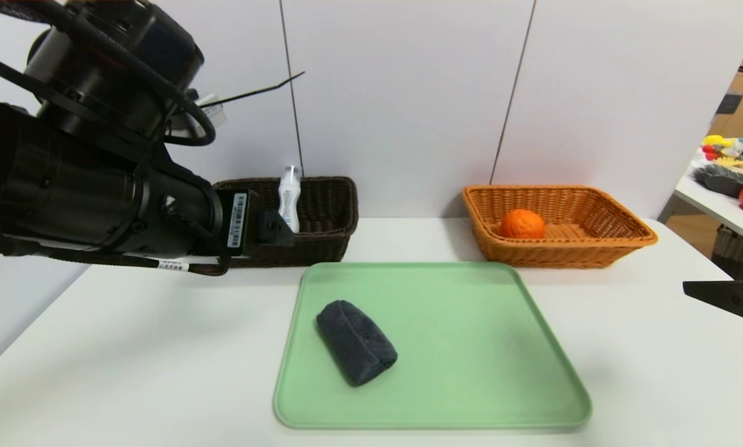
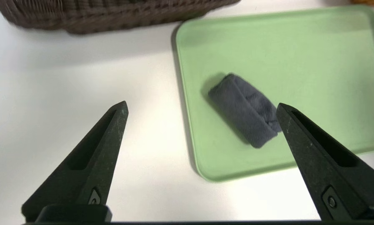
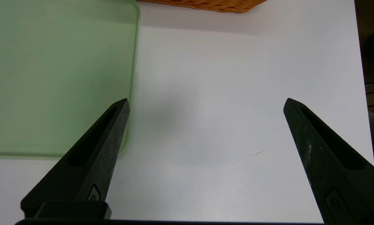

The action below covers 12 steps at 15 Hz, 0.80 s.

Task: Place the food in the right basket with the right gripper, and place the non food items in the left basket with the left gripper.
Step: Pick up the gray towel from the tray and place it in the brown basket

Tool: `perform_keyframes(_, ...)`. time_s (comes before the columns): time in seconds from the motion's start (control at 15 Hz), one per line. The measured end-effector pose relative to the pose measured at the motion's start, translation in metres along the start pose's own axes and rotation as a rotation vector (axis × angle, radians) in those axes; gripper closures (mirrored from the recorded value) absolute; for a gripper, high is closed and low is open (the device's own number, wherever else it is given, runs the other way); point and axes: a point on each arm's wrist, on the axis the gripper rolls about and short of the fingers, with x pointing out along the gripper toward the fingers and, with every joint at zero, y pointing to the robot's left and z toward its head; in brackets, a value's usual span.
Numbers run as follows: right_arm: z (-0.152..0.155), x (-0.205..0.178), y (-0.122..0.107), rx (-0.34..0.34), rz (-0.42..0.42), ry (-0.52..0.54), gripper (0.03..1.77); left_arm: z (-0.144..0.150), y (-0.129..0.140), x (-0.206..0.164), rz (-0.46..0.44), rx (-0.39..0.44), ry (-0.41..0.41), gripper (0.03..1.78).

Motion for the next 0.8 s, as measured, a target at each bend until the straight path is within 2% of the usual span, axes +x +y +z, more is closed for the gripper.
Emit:
perform_keyframes(0.33, -0.004, 0.000, 0.001, -0.006, 0.006, 0.010, 0.10, -0.017, -0.018, 0.025, 0.015, -0.094, 0.148, 0.12)
perform_keyframes(0.6, -0.013, 0.001, 0.001, -0.011, 0.005, 0.028, 0.10, -0.026, -0.049, 0.056, 0.024, -0.165, 0.226, 0.12)
perform_keyframes(0.8, -0.016, 0.000, 0.001, -0.012, 0.006, 0.033, 0.10, -0.030, -0.070, 0.072, 0.020, -0.187, 0.283, 0.12)
